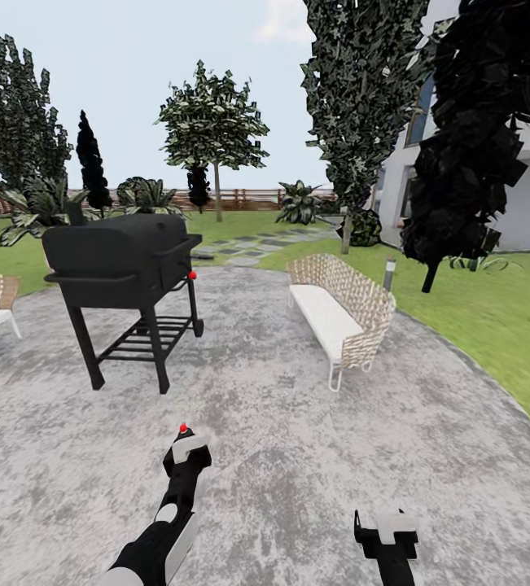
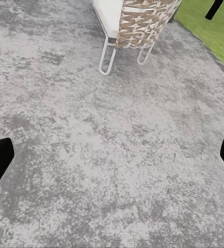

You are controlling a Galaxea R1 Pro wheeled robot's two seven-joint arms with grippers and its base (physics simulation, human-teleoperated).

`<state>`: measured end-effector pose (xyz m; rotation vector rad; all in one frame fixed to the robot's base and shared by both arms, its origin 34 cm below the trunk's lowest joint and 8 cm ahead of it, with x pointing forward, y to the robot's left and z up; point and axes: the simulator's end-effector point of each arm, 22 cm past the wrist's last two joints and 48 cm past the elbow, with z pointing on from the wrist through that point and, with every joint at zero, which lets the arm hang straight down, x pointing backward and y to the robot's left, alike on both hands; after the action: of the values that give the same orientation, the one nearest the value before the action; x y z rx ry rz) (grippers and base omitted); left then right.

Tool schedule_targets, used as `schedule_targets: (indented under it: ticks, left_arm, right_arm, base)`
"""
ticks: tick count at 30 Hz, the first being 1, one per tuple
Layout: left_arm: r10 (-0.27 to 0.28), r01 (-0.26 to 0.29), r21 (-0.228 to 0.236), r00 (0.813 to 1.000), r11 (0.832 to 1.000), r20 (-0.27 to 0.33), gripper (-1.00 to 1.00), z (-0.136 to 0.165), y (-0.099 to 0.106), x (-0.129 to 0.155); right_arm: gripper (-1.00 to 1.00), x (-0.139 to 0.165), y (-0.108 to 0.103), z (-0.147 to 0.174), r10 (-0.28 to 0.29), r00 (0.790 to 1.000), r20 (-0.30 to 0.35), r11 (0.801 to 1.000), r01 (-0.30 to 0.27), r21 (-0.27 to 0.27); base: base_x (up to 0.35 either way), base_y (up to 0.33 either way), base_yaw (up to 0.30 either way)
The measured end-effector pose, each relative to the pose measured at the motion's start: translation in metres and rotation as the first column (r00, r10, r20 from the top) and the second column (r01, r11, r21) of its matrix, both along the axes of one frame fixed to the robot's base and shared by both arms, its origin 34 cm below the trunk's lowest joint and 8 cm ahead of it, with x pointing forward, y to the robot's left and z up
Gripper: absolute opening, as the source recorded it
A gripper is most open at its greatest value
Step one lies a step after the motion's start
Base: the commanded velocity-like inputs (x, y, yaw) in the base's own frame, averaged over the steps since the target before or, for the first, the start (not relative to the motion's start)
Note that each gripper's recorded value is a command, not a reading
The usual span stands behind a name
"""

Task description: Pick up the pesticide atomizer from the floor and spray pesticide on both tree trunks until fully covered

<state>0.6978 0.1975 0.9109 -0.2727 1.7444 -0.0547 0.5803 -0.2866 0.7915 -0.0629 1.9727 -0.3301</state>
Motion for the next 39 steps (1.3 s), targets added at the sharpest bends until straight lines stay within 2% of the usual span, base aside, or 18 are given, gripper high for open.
schedule_targets:
  ticks: [12,39]
  left_arm:
    - [0.0,0.0,0.001,1.0,1.0,0.0,-1.0,0.0002,0.0001,0.0002]
    - [0.0,0.0,0.001,1.0,1.0,-0.001,-1.0,-0.0002,0.0004,0.0]
  right_arm:
    - [1.0,-0.0003,0.0,-0.0004,0.0,1.0,-0.001,1.0,0.0,0.0]
    - [1.0,-0.008,-0.0006,-0.0094,0.001,1.0,-0.028,1.0,-0.001,-0.003]
  base:
    - [0.254,0.112,0.0]
    - [0.27,0.047,0.0]
